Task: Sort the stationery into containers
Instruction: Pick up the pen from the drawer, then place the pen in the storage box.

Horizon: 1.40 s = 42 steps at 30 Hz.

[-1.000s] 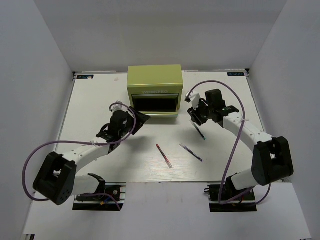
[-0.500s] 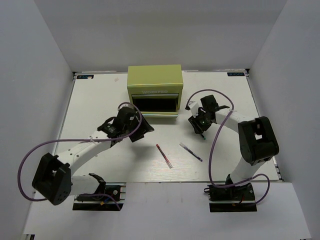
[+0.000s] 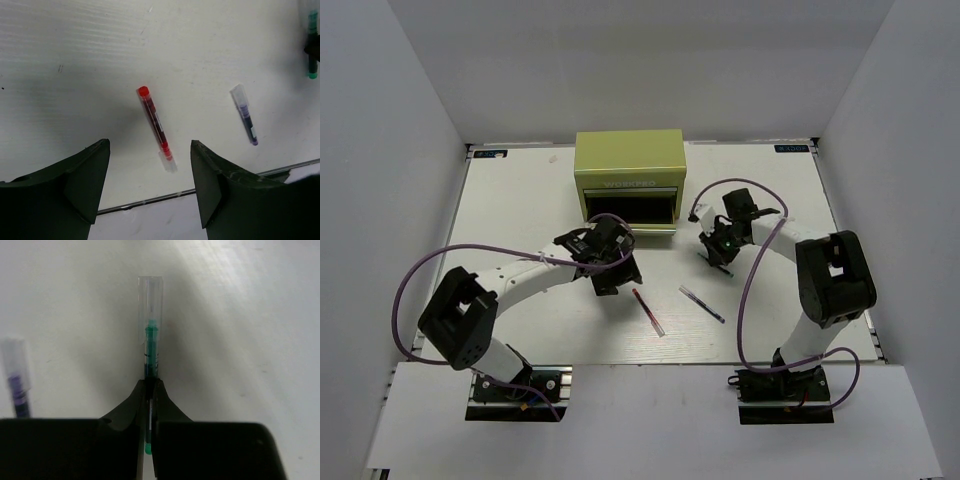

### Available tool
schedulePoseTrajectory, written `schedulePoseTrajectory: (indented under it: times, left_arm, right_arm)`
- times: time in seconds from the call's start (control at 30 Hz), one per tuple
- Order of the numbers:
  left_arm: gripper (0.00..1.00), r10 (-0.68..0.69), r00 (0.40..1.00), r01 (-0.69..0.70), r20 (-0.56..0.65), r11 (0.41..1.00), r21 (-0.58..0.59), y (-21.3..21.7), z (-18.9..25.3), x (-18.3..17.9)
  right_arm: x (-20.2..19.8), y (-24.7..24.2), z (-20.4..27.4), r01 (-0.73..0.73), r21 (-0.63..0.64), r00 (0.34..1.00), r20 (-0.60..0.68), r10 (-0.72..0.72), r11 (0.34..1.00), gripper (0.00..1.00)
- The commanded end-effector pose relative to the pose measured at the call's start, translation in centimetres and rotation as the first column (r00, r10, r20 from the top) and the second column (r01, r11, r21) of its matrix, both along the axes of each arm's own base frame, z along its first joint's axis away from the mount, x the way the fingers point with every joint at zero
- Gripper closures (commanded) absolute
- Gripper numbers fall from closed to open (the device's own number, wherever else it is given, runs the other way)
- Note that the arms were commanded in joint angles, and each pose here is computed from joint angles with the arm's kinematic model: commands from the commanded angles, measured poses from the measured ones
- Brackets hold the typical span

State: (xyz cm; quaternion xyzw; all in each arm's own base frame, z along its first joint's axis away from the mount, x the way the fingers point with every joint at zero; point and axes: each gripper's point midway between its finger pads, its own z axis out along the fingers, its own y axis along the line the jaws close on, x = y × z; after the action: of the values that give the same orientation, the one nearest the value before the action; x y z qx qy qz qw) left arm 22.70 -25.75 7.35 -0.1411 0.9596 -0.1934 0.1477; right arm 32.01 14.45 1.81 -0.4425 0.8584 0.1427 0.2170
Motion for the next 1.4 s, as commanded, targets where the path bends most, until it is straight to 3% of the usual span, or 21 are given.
schedulePoseTrajectory:
  times: [0.0,0.17,0.33,0.63,0.77,0.8,0.9,1.03,1.2,1.23,1.37]
  left_arm:
    - [0.24,-0.09,0.993,0.089,0.073,0.996,0.019,-0.4,0.9,0.0]
    - [0.26,-0.197,0.972,0.197,0.128,0.98,0.013,-0.5,0.7,-0.7]
    - [0.26,-0.23,0.968,0.226,0.097,0.973,0.054,0.0,0.1,-1.9]
    - [0.27,-0.038,0.994,0.042,0.107,0.998,-0.037,-0.9,1.4,-0.9]
    - [0.27,0.068,0.99,-0.055,0.122,0.992,-0.112,-1.3,1.6,-0.6]
    - [0.27,0.088,0.988,-0.071,0.124,0.988,-0.136,-1.5,1.4,-0.5]
    - [0.27,0.152,0.983,-0.13,0.106,0.973,-0.191,-1.9,1.6,-0.2]
    - [0.28,0.189,0.98,-0.173,0.058,0.962,-0.212,-2.6,0.8,-0.4]
    - [0.31,0.24,0.97,-0.24,-0.024,0.948,-0.209,-3.9,-0.2,-0.5]
    - [0.32,0.248,0.968,-0.251,-0.041,0.949,-0.189,-4.0,-0.6,-0.5]
    - [0.34,0.231,0.965,-0.24,-0.12,0.969,-0.06,-4.4,-2.4,-1.3]
  right_arm:
    - [-2.9,3.0,3.5,-0.219,0.153,0.975,-0.01,0.223,0.964,1.0]
    - [-1.1,6.4,10.5,-0.507,0.168,0.847,0.279,0.453,0.845,1.0]
    - [2.1,10.8,15.8,-0.609,0.124,0.741,0.442,0.506,0.783,1.0]
    - [8.5,17.4,17.1,-0.599,-0.014,0.668,0.543,0.509,0.801,1.0]
    - [10.1,18.2,15.2,-0.571,-0.056,0.676,0.534,0.508,0.819,0.89]
    - [10.2,18.4,15.1,-0.571,-0.058,0.673,0.538,0.507,0.819,0.78]
    - [10.4,18.1,14.3,-0.558,-0.072,0.677,0.536,0.504,0.826,0.64]
    - [9.0,17.7,15.7,-0.562,-0.019,0.683,0.553,0.477,0.827,0.63]
    - [5.9,16.3,16.7,-0.536,0.07,0.736,0.527,0.425,0.841,0.63]
    - [5.4,15.9,18.6,-0.523,0.098,0.737,0.552,0.391,0.847,0.63]
    - [4.0,14.2,18.6,-0.455,0.167,0.79,0.529,0.31,0.875,0.63]
